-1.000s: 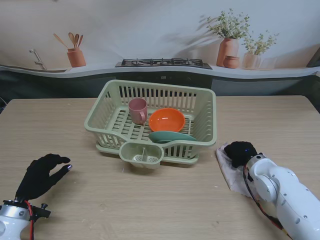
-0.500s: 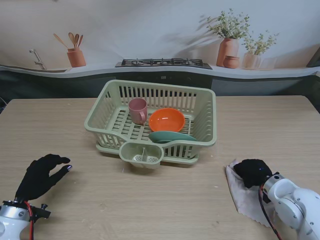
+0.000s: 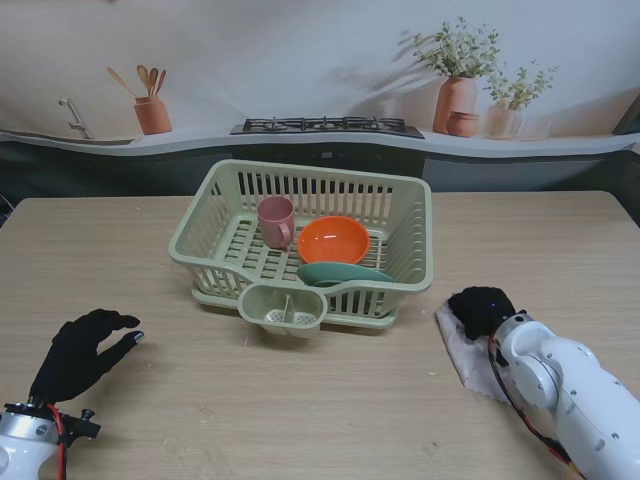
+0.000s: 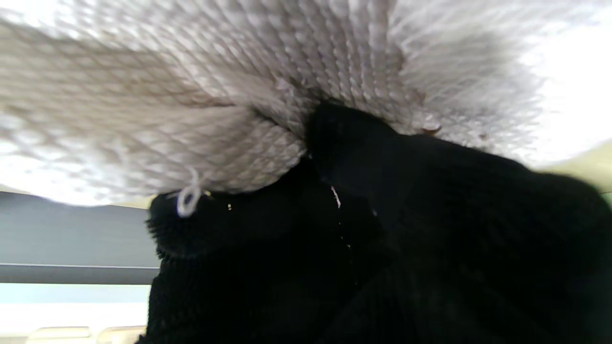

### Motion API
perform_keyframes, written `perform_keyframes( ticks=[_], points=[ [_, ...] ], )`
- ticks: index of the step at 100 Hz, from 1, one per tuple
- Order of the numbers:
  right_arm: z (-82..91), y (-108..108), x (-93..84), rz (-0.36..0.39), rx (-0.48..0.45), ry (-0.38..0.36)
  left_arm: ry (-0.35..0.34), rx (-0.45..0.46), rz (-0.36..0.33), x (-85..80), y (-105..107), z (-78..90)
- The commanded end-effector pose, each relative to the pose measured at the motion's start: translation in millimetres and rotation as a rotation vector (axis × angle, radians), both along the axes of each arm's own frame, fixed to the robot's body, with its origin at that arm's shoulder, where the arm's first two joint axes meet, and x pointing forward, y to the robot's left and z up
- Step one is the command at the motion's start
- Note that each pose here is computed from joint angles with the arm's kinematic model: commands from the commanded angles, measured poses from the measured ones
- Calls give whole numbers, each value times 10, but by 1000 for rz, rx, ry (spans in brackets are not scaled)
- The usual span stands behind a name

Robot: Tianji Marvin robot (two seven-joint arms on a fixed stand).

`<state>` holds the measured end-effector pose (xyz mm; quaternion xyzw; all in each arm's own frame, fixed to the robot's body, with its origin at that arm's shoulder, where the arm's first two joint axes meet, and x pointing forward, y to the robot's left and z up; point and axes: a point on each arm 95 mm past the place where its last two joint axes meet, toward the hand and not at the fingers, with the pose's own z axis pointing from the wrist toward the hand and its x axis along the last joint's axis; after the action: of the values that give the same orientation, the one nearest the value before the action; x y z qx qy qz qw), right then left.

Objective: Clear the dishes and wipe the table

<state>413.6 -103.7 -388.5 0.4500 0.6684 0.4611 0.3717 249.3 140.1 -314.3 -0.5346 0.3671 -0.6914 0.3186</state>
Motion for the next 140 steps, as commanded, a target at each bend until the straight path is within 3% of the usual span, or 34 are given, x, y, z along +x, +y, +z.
perform_keyframes(
  ticks=[1,19,35,62,84,101,116,140],
  points=[
    [-305,66,-74,-12,-8,92,10,-4,-5,-20,-20,-13],
    [-295,206,171,-6,-26,71,5,-5,0,-20,-20,-10],
    [-304,201,166,-1,-38,77,1,-4,7,-24,-16,-12],
    [-373,13,-270,8,1,112,5,-3,9,-34,-25,-6],
    [-294,-204,-671,38,27,133,11,-9,0,-44,-29,-1],
    [-276,-305,-833,38,23,135,4,-32,-3,-63,-22,1],
    [-304,-288,-768,32,22,120,8,-58,-11,-78,-30,12],
    [-358,-124,-395,-1,23,89,31,-117,-26,-100,-65,43]
  ],
)
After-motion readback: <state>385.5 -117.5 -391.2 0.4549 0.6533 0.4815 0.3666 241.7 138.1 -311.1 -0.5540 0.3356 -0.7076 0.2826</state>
